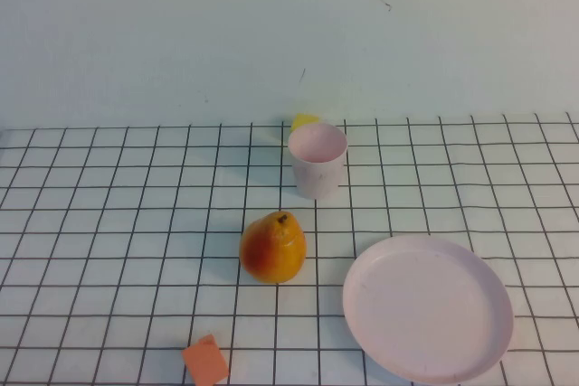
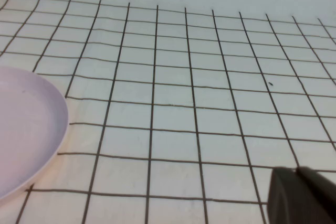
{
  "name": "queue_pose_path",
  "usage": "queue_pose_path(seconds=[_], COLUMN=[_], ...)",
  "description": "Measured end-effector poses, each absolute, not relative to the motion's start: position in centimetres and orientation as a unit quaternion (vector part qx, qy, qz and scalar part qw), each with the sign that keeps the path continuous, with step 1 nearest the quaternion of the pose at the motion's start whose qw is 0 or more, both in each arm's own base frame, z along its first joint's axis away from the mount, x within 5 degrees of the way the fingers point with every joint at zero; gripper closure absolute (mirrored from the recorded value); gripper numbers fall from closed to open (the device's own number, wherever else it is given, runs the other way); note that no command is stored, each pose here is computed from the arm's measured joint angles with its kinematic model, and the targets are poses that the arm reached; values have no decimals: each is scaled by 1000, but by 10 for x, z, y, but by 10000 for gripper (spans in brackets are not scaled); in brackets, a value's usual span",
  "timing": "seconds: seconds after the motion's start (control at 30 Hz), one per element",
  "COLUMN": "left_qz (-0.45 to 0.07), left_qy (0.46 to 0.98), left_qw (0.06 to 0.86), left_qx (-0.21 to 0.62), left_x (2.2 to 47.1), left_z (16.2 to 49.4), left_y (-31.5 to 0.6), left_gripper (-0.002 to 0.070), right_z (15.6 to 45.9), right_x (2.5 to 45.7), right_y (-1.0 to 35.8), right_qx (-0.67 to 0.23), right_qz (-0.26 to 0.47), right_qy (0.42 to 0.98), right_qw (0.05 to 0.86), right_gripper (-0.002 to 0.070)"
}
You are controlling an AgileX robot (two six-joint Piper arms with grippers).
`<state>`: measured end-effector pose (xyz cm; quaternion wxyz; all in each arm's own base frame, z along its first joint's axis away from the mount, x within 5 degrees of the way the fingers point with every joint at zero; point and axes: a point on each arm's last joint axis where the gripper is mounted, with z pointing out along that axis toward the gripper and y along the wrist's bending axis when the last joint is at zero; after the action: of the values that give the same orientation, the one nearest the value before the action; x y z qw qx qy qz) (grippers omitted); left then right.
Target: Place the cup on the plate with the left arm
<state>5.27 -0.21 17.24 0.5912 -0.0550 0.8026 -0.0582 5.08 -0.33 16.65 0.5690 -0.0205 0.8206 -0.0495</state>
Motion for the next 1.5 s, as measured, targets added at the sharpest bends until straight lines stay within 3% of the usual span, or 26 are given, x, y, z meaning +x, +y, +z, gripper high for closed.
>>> queue_pose_path(seconds=[1.27, 1.5], left_qz=[-53, -44], left_qy=[803, 773], left_qw=[592, 631], left_qx=[-51, -42], left_x=[53, 55], left_z=[172, 180], left_y=[-2, -1], left_gripper=[677, 677], right_z=[167, 167], right_x=[51, 51], right_y=[-3, -3], right_qx=[-21, -21], right_qz=[-50, -50], right_qy=[821, 821], right_qw=[569, 569], right_gripper=[678, 678])
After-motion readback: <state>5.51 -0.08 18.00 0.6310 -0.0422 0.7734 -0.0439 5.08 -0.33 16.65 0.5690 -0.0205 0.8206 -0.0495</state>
